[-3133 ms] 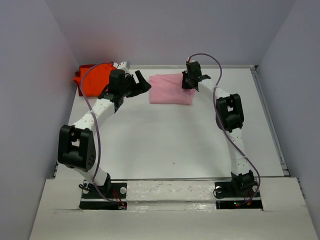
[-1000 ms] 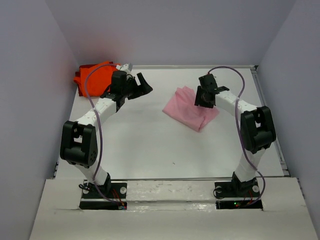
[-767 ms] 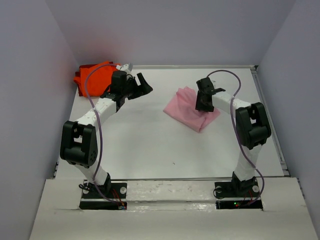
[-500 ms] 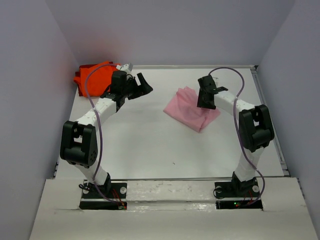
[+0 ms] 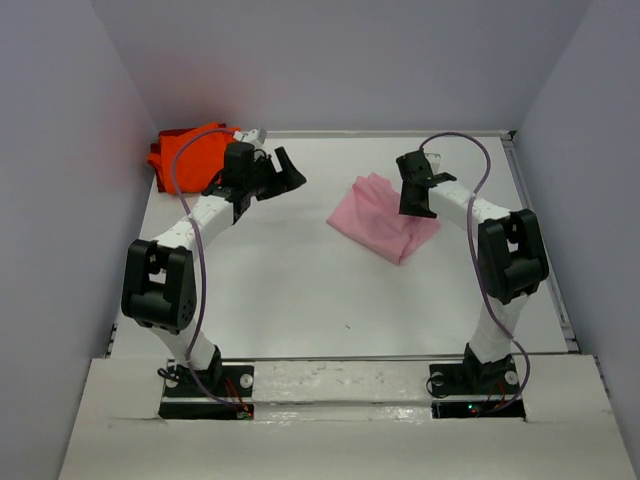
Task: Fold and stack the t-shirts
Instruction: Smooth out wrinkles on the folded tshirt
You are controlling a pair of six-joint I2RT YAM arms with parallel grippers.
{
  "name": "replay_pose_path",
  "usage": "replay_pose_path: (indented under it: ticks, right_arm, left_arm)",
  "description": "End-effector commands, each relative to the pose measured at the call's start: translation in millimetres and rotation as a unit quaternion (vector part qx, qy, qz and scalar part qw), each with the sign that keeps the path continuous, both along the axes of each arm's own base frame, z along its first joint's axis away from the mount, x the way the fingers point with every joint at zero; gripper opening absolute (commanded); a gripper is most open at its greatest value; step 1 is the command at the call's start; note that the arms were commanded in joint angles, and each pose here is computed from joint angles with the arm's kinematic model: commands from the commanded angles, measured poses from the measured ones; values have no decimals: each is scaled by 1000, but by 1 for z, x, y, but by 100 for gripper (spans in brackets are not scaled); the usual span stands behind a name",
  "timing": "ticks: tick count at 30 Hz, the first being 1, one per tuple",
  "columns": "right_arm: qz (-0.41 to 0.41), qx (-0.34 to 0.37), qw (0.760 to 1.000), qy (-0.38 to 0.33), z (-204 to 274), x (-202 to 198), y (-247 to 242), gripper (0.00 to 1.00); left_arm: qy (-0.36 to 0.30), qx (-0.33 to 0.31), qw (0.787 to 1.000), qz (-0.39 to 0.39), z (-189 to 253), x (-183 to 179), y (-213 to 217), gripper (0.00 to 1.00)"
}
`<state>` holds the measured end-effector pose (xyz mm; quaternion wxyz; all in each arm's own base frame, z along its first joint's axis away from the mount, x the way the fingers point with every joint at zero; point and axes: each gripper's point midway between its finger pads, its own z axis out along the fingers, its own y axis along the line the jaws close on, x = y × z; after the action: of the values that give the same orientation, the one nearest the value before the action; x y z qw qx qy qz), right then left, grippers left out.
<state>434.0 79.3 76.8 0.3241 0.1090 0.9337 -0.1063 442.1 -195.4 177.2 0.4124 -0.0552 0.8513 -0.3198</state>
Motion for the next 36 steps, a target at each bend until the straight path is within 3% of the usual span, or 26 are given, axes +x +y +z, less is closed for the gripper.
replay_pose_path:
  ticks: [1,3,8,9,11,12,25,30,36]
  right_arm:
    - [-13,-19,1000,-2,-4,9,-8,54]
    - [-17,-20,1000,1,-7,10,-11,52]
    - [-14,-21,1000,9,-17,12,-10,36]
    - [-13,-22,1000,11,-18,11,-10,23]
    - [-15,-25,1000,12,-20,11,-11,11]
    - [-15,-24,1000,11,-20,11,-11,0]
    - [-17,-20,999,-41,48,5,-17,0]
    - [-24,-18,998,-63,85,-14,-26,0]
    - [-24,-22,999,-42,89,-41,-33,0]
  left_arm:
    - [-29,-13,999,-12,24,6,-6,89]
    - [-30,-13,999,-12,25,6,-5,89]
    - [-29,-13,999,-12,24,6,-6,89]
    - [-29,-13,999,-11,24,6,-5,89]
    - [-29,-12,999,-12,24,7,-5,89]
    - [-28,-12,999,-12,23,6,-5,89]
    - [-20,-11,1000,-13,16,8,-6,89]
    - [-16,-13,1000,-16,13,8,-8,90]
    - [-12,-13,1000,-17,9,8,-9,89]
